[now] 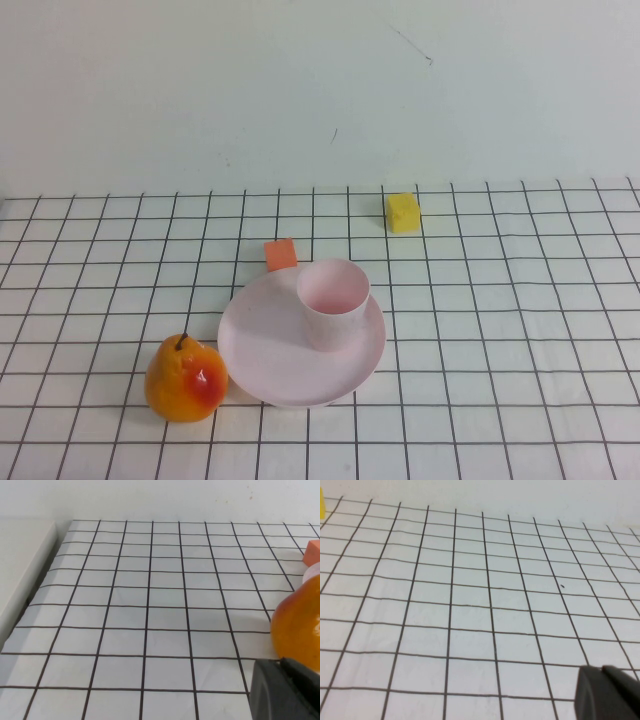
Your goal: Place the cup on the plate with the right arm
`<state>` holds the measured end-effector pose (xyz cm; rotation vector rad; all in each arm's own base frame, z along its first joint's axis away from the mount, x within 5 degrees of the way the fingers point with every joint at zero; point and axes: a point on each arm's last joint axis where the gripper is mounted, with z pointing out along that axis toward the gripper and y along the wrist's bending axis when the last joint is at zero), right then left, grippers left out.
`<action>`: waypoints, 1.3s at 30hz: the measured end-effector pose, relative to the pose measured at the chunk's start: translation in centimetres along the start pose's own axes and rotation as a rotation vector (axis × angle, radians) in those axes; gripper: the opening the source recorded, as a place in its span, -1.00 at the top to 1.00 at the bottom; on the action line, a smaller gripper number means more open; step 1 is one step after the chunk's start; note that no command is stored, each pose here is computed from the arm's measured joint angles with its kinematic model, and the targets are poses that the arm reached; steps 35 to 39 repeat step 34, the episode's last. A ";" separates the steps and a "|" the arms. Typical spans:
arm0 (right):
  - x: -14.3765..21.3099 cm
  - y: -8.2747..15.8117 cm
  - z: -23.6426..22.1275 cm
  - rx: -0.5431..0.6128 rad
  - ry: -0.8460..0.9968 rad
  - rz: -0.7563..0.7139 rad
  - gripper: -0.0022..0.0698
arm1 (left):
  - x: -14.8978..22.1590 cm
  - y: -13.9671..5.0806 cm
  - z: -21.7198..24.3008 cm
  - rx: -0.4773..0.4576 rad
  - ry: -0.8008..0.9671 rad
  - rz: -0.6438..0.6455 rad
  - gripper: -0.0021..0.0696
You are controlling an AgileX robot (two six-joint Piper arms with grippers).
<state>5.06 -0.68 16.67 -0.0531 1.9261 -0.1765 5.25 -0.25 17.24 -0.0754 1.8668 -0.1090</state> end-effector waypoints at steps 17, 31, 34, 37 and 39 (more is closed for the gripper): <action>0.0 0.1 0.0 -0.010 -0.002 0.026 0.94 | 0.0 0.0 0.0 0.000 0.000 0.000 0.95; 0.0 0.1 0.0 -0.012 0.000 0.031 0.94 | 0.0 0.0 0.0 0.000 0.000 0.000 0.95; 0.0 0.1 0.0 -0.012 0.000 0.031 0.94 | 0.0 0.0 0.0 0.000 0.000 0.000 0.95; 0.0 0.1 0.0 -0.012 0.000 0.031 0.94 | 0.0 0.0 0.0 0.000 0.000 0.000 0.95; 0.0 0.1 0.0 -0.012 0.000 0.031 0.94 | 0.0 0.0 0.0 0.000 0.000 0.000 0.95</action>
